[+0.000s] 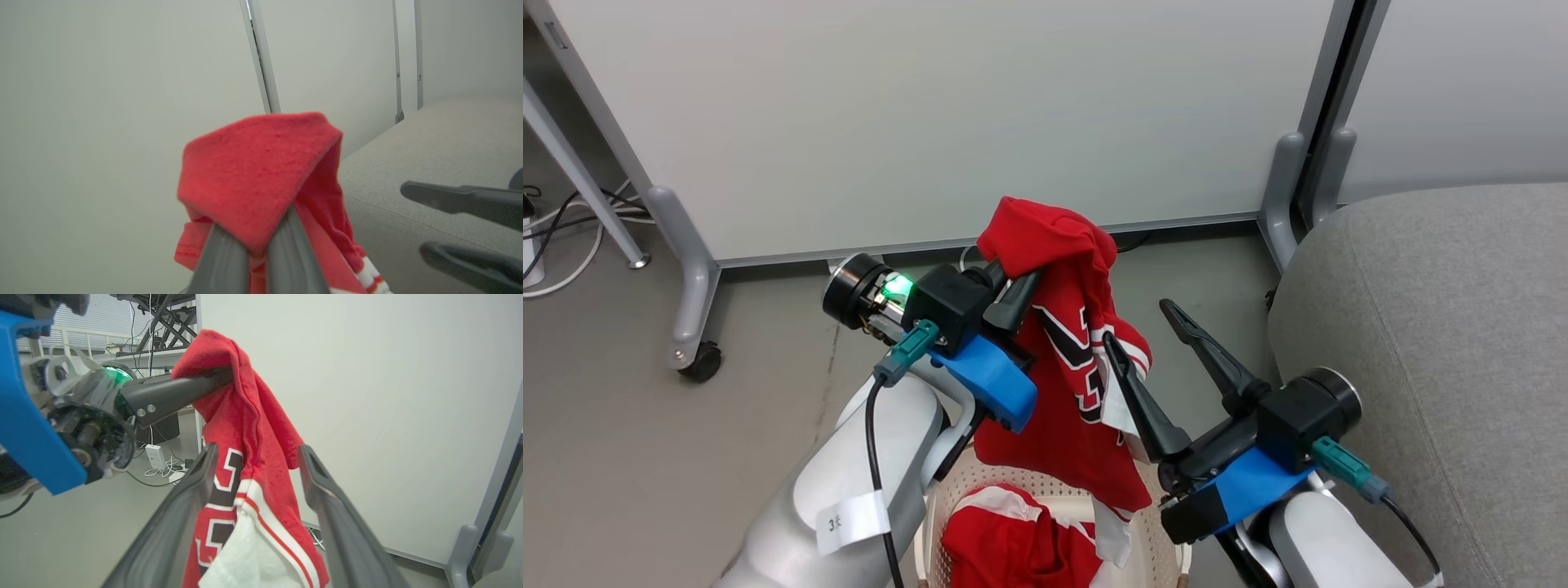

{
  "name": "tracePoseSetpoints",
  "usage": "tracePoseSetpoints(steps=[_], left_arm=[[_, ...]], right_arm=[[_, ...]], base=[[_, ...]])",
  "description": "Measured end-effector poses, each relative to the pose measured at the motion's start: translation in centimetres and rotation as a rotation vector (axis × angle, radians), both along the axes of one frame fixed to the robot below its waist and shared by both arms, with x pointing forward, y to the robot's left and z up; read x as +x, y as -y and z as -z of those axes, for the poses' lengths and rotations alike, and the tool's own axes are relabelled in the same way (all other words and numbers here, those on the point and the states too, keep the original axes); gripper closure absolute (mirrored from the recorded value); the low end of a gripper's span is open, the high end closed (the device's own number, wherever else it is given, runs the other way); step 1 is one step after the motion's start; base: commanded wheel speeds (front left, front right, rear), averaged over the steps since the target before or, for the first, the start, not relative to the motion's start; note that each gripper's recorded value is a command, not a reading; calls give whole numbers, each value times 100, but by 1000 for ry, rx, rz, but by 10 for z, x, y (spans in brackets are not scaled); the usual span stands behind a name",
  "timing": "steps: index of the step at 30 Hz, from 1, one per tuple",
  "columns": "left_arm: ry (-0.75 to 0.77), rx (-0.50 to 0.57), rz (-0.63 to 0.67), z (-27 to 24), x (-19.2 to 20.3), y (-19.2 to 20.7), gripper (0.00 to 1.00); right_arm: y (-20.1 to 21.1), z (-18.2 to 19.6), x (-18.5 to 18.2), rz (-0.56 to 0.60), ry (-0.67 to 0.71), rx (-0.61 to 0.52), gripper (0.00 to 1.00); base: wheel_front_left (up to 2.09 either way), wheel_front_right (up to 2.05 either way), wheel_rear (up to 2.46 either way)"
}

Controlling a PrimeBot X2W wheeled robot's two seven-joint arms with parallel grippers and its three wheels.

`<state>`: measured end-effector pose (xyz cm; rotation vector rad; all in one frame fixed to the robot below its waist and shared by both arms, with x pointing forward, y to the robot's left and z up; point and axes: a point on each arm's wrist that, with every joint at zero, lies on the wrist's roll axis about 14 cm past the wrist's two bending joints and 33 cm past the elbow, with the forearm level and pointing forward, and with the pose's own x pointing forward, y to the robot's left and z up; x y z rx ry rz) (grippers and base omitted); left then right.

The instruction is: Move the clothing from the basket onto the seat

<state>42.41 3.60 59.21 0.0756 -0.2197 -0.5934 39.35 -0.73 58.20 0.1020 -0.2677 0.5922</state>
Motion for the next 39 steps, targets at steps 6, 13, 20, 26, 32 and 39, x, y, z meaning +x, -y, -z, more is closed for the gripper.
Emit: tracePoseSetpoints(steps=[6, 13, 20, 26, 32, 39], left_arm=[[19, -4, -1, -6, -1, 0, 100], [32, -8, 20, -11, -4, 7, 100], [42, -10, 43, -13, -7, 16, 100], [36, -14, 46, -12, -7, 17, 100], [35, -14, 48, -12, -6, 17, 100], [34, -14, 50, -11, -6, 18, 100]], right_arm=[[-30, -4, 11, -82, 21, -57, 0], [-47, 4, 27, -120, -2, -118, 0], [-61, 15, 34, -162, -49, -135, 100], [-63, 15, 35, -169, -60, -126, 100], [-61, 16, 36, -163, -63, -125, 100], [-60, 15, 36, -160, -62, -123, 100]], base=[[0, 0, 0], [0, 0, 0], [0, 0, 0], [0, 0, 0], [0, 0, 0], [0, 0, 0]])
